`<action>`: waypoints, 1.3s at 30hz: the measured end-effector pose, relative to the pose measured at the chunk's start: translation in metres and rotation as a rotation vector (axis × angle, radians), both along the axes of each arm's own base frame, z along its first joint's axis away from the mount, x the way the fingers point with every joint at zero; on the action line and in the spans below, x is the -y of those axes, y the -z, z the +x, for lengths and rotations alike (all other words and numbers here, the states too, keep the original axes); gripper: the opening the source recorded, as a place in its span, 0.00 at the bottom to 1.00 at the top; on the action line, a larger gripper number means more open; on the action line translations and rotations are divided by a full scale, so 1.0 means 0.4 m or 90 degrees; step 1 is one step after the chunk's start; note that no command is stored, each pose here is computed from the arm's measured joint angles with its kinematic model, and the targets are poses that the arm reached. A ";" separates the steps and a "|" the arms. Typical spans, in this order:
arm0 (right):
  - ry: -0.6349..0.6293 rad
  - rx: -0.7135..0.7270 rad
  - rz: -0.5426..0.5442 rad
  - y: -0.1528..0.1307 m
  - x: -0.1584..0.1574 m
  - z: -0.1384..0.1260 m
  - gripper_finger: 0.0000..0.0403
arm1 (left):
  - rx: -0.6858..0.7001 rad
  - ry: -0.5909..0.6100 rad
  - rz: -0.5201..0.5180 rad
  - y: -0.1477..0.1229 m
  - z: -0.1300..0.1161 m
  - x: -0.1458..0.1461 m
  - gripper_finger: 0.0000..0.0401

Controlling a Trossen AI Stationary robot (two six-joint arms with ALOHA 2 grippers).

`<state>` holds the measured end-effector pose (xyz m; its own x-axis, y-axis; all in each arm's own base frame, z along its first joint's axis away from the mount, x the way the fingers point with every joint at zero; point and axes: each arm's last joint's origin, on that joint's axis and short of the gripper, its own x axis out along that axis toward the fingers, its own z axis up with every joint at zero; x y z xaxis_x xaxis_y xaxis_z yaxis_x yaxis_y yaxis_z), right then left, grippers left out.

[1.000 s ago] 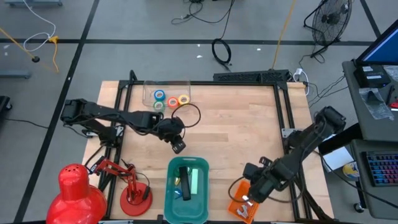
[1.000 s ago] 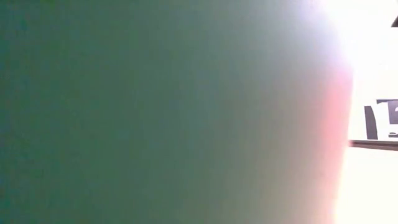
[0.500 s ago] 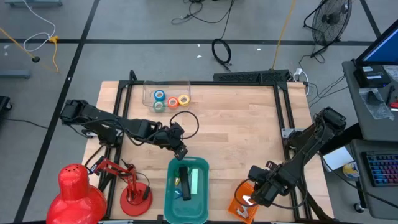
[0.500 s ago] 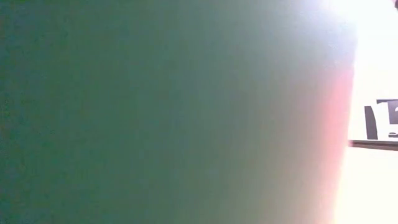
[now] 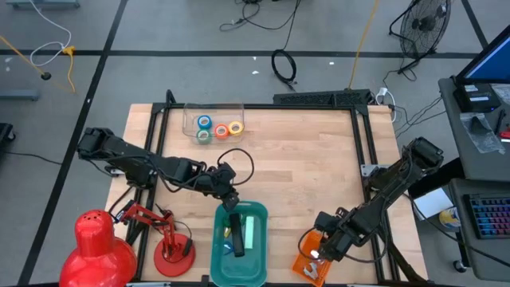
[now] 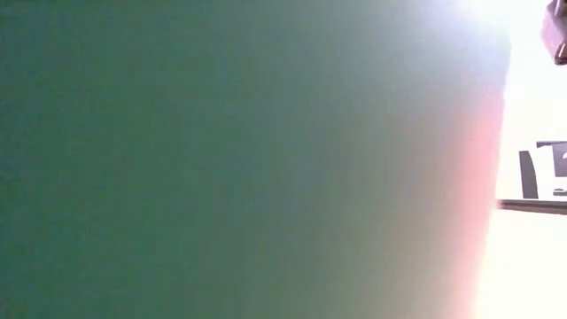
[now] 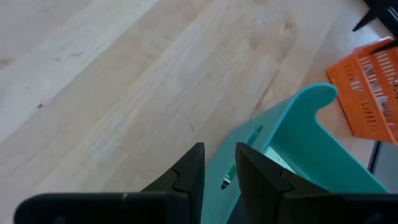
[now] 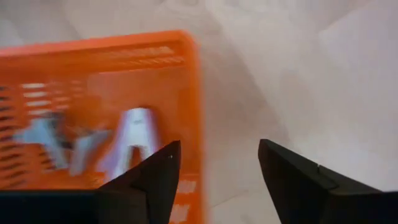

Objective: Pick and place Stapler, Stapler remover, tape
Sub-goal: Adjust the orange bin

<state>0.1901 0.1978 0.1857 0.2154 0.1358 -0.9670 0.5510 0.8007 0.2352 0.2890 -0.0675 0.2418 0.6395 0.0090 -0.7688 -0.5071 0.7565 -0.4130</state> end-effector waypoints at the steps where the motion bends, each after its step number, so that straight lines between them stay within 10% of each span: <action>1: -0.013 0.003 -0.018 0.003 0.004 -0.002 0.51 | 0.000 0.000 0.001 0.000 0.000 0.000 0.23; 18: -0.093 0.019 -0.026 0.021 0.027 0.017 0.03 | -0.002 0.008 0.014 0.001 0.001 -0.007 0.23; 39: -0.343 0.061 0.009 0.008 0.093 0.096 0.01 | -0.016 0.010 -0.006 0.003 -0.003 -0.006 0.23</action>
